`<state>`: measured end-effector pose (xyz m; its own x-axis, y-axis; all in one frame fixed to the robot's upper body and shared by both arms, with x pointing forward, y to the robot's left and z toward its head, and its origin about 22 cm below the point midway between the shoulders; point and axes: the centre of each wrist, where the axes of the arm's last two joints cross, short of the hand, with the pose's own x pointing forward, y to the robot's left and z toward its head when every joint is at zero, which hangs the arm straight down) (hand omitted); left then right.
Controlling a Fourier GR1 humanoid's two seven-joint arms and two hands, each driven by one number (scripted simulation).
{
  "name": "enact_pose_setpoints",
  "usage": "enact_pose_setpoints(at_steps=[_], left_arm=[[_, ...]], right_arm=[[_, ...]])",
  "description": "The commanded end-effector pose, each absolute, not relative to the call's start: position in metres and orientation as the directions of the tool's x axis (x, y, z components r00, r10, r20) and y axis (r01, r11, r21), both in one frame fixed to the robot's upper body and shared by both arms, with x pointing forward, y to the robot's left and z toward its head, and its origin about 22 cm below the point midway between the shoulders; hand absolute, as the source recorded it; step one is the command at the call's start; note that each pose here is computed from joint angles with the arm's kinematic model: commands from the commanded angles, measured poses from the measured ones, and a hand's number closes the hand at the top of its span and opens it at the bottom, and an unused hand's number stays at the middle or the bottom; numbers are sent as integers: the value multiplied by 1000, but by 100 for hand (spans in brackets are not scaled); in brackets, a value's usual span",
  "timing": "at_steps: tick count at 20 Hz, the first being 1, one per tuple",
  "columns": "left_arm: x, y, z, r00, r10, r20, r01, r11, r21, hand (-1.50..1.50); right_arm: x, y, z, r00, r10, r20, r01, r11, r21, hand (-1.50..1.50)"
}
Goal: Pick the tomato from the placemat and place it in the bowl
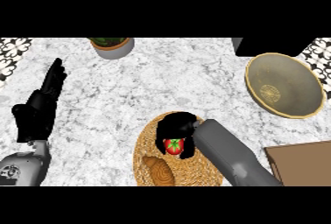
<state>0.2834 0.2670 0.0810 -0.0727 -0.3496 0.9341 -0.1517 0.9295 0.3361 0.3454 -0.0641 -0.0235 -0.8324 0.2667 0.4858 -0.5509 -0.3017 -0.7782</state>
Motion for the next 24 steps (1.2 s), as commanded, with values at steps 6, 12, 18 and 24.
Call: enact_pose_setpoints(at_steps=[6, 12, 18, 24], left_arm=[[295, 260, 76, -77, -351, 933, -130, 932, 339, 0], [281, 281, 68, -48, -357, 933, -180, 922, 344, 0], [270, 298, 72, 11, -357, 934, -255, 902, 348, 0], [263, 301, 64, 30, -348, 937, -272, 899, 342, 0]], right_arm=[[350, -70, -36, -811, 232, 536, -583, -261, -769, 150], [296, -90, -40, -820, 254, 513, -561, -185, -807, 150], [238, -166, -77, -733, 444, 515, -601, -68, -796, 150], [193, -186, -48, -653, 364, 664, -593, 299, -747, 150]])
